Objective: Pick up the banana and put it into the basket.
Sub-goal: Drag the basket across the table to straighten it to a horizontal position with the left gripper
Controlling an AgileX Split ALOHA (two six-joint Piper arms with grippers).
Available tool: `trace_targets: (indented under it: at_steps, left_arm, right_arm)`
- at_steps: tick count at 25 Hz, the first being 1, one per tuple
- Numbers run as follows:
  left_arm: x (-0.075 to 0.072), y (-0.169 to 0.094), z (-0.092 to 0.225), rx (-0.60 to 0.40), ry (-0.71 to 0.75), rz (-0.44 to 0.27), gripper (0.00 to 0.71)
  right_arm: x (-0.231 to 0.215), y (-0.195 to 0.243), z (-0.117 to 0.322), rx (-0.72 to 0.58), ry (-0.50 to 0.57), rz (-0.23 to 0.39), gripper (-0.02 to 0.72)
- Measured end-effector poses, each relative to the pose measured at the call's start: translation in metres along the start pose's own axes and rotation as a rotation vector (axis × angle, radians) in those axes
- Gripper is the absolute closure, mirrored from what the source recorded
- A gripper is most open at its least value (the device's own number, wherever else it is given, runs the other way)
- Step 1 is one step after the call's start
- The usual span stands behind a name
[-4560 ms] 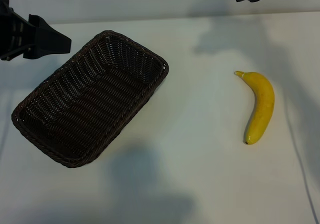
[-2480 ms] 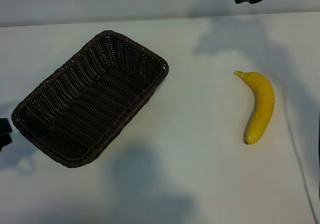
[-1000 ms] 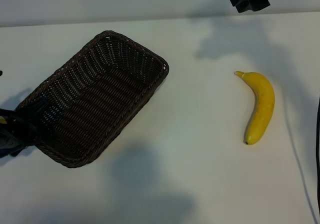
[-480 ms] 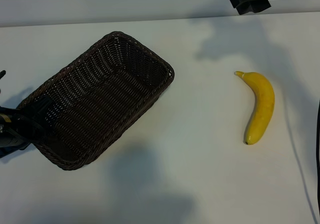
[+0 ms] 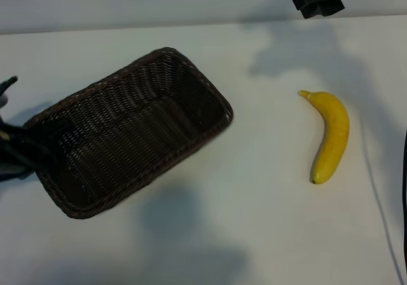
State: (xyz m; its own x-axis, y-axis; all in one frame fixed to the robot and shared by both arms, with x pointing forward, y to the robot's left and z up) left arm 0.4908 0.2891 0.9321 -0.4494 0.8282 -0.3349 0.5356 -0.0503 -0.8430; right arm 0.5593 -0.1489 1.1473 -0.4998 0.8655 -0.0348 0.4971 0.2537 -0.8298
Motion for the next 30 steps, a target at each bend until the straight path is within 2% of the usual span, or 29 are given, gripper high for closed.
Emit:
trace_targets:
  at_steps: [3, 8, 12, 18, 24, 30]
  left_arm:
    - [-0.013, -0.005, -0.009, 0.028, 0.076, 0.041, 0.534]
    - [-0.040, -0.016, -0.024, 0.031, 0.146, 0.185, 0.534]
    - [-0.056, -0.019, -0.033, 0.054, 0.215, 0.263, 0.534]
    - [-0.069, -0.004, -0.042, 0.129, 0.278, 0.285, 0.534]
    - [-0.083, 0.001, -0.055, 0.159, 0.337, 0.318, 0.534]
    - [-0.083, 0.006, -0.057, 0.176, 0.391, 0.304, 0.534]
  right_arm:
    - [0.000, 0.000, 0.000, -0.001, 0.000, 0.000, 0.098]
    - [0.000, 0.000, 0.000, -0.001, 0.001, 0.000, 0.098]
    - [0.000, 0.000, 0.000, -0.001, 0.004, -0.003, 0.098]
    - [0.001, 0.000, 0.000, 0.002, 0.011, -0.011, 0.098]
    - [0.001, 0.000, 0.000, 0.002, 0.012, -0.013, 0.098]
    - [0.001, 0.000, 0.000, 0.002, 0.012, -0.013, 0.098]
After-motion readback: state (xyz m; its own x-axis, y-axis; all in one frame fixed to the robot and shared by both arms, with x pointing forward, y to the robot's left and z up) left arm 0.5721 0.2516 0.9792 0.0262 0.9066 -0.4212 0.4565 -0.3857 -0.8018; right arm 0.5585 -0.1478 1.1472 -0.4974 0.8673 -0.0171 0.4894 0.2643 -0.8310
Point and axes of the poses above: a point on each arm's last joint axis where the gripper is mounted, y pointing out along that axis toward the gripper, x along the wrist's bending axis when the last joint is at zero, z = x × y, the point moved 1 cm from there along y, pointing out along that axis toward the gripper, and after that the axes turned 2 degrees about -y, right-handed, at the moved point
